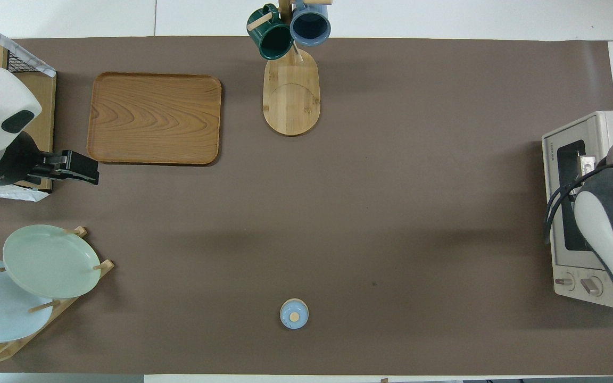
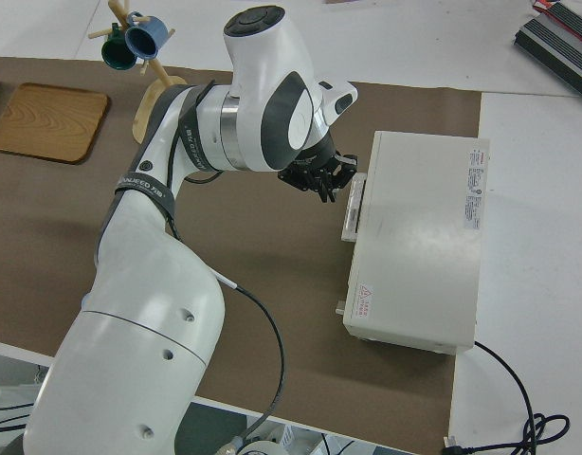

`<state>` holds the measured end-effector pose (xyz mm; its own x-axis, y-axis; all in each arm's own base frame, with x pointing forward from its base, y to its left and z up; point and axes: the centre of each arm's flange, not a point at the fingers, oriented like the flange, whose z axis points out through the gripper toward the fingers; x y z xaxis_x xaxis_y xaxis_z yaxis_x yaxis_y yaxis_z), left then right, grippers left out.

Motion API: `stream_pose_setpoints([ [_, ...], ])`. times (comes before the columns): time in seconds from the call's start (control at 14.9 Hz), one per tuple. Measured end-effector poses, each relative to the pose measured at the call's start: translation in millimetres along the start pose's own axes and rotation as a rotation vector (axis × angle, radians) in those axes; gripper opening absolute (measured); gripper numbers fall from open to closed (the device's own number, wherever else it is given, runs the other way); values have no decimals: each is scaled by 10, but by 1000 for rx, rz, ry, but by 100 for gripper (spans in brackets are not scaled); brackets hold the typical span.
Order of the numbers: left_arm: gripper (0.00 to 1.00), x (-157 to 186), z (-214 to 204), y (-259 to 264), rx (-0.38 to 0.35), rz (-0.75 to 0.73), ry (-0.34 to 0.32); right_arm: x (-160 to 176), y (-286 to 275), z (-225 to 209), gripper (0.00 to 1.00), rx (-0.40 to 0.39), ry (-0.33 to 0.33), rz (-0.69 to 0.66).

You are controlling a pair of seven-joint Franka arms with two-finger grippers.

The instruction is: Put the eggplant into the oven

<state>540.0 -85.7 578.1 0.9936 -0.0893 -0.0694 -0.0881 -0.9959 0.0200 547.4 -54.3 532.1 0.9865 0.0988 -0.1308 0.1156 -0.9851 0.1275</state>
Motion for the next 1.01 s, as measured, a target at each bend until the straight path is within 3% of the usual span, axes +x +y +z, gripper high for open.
stream_pose_setpoints([
  [0.13,100,0,0,0,0,0,0,-13,-59,-282,23,51,21,4],
  [0.27,100,0,0,0,0,0,0,-56,-84,-431,42,97,13,8],
  [0.6,100,0,0,0,0,0,0,-64,-122,-420,95,108,-9,7],
  [0.67,100,0,0,0,0,0,0,-71,-125,-418,100,109,-14,7],
  [1.01,100,0,0,0,0,0,0,-157,-229,-511,100,107,0,-12],
])
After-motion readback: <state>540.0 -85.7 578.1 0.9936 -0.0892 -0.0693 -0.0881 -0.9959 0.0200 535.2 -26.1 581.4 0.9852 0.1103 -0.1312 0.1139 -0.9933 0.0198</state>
